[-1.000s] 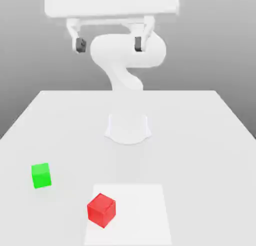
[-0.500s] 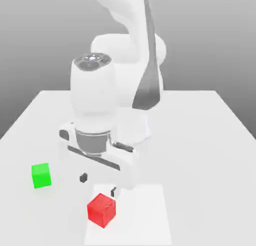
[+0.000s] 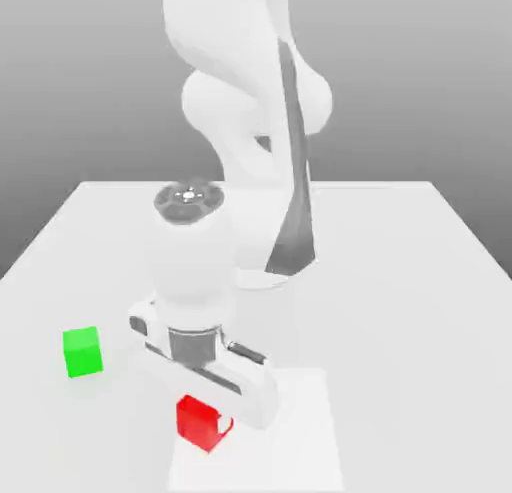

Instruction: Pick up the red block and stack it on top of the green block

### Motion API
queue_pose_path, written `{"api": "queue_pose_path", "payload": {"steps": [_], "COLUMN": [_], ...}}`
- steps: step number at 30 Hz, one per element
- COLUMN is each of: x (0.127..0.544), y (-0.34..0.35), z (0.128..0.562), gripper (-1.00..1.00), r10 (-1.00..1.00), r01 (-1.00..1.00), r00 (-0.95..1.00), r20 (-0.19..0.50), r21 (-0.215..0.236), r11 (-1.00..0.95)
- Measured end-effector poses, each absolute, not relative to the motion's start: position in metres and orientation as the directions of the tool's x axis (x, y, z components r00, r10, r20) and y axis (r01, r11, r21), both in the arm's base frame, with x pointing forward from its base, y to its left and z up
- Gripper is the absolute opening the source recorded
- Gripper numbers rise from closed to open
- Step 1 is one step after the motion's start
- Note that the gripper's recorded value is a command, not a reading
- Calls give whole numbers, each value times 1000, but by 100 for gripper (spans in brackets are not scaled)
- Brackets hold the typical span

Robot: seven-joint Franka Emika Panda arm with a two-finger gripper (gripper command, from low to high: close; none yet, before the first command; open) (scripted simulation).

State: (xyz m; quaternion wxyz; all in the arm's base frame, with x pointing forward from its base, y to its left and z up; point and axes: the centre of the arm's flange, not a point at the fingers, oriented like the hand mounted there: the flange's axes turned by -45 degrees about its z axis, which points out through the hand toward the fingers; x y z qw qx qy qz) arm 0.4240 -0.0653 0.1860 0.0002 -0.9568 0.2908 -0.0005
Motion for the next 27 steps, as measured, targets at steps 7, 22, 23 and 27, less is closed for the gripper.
{"api": "queue_pose_path", "payload": {"steps": [7,22,23,27], "x": [347,273,273,273], "y": [-204,-262,-262,-264], "z": [231,184,184,199], "gripper": [-100,100,100,100], "r10": [-776,-870,-870,-871], "r01": [-776,-870,-870,-871], "r00": [631,493,493,491], "r20": [8,0,0,0], "r21": [16,-1,-1,-2], "r11": [-631,-493,-493,-491]}}
